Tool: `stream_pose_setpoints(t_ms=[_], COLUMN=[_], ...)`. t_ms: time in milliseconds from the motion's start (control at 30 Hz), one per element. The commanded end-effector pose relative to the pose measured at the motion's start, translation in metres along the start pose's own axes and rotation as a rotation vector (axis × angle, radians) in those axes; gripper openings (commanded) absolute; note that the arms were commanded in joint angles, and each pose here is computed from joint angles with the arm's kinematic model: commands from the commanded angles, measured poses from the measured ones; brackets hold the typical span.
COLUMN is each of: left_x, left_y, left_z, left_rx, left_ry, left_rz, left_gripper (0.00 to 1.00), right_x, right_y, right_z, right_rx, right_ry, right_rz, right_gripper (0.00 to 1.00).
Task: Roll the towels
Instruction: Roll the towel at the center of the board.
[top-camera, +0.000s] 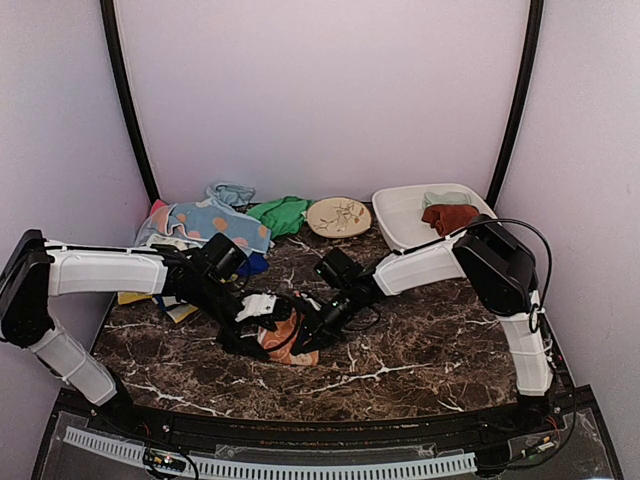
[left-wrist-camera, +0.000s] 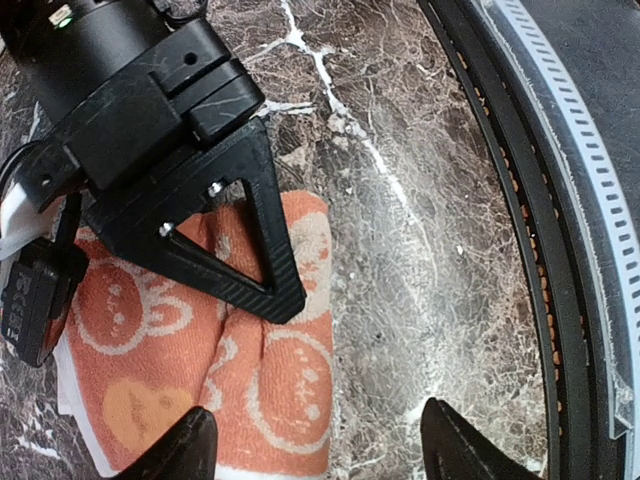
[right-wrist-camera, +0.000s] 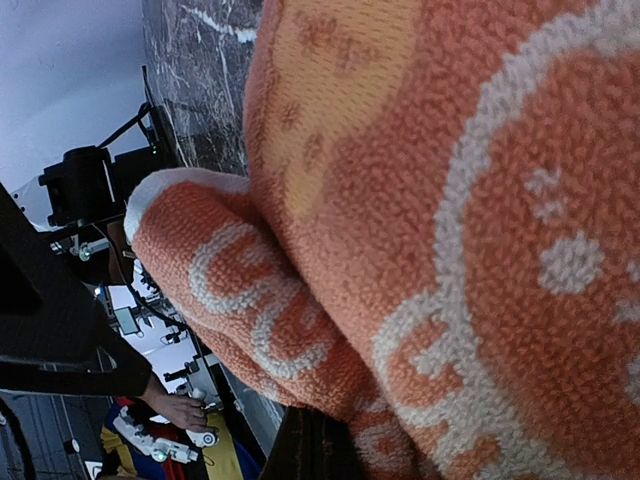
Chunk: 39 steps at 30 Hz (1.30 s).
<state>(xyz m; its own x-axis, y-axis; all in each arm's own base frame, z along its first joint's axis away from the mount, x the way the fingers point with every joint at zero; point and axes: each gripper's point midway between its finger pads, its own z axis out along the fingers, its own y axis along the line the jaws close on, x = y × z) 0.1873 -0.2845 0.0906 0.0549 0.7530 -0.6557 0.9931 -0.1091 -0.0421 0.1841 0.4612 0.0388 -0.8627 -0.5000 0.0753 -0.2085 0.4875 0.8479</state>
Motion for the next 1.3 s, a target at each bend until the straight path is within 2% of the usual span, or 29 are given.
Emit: stream_pose_setpoints(t_ms=[0, 367, 500, 567, 633, 767, 833, 900, 967, 1133, 1267], left_x=[0.0, 0.03, 0.038, 0.041, 0.044, 0.048, 0.047, 0.047, 0.049, 0.053, 0.054], left_y=[0.011, 0.021, 0.027, 0.026, 0.023, 0.02, 0.02, 0.021, 0.021, 0.028, 0.035], left_z=[0.01, 0.038, 0.043, 0.045, 0.047, 0.047, 0.044, 0.04, 0.039, 0.033, 0.034], left_rx=[-0.068, -0.101, -0.112, -0.102, -0.082, -0.024, 0.01, 0.051, 0.109, 0.22, 0.291], left_ry=[0.051, 0.141, 0.179, 0.186, 0.2, 0.207, 0.185, 0.166, 0.159, 0.144, 0.153], left_rz=[0.093, 0.065, 0.041, 0.021, -0.007, -0.105, -0.167, -0.233, -0.306, -0.462, -0.542], left_gripper=[0.71, 0.64, 0.59, 0.53, 0.4, 0.13, 0.07, 0.05, 0.05, 0.05, 0.05], right_x=[-0.001, -0.009, -0.011, -0.011, -0.014, -0.023, -0.029, -0.036, -0.035, -0.032, -0.004], right_y=[-0.036, -0.026, -0.025, -0.025, -0.019, -0.013, -0.008, 0.002, 0.002, 0.001, 0.002], right_z=[0.006, 0.005, 0.005, 0.004, 0.002, -0.014, -0.025, -0.041, -0.055, -0.087, -0.097], right_rx=[0.084, 0.034, 0.018, 0.006, -0.028, -0.057, -0.061, -0.052, -0.023, 0.112, 0.343], right_ry=[-0.026, -0.045, -0.055, -0.064, -0.083, -0.175, -0.245, -0.326, -0.399, -0.567, -0.67], right_rz=[0.113, 0.122, 0.13, 0.135, 0.123, 0.084, 0.029, -0.049, -0.119, -0.336, -0.686], right_gripper=[0.0, 0.0, 0.0, 0.0, 0.0, 0.13, 0.19, 0.29, 0.35, 0.4, 0.45])
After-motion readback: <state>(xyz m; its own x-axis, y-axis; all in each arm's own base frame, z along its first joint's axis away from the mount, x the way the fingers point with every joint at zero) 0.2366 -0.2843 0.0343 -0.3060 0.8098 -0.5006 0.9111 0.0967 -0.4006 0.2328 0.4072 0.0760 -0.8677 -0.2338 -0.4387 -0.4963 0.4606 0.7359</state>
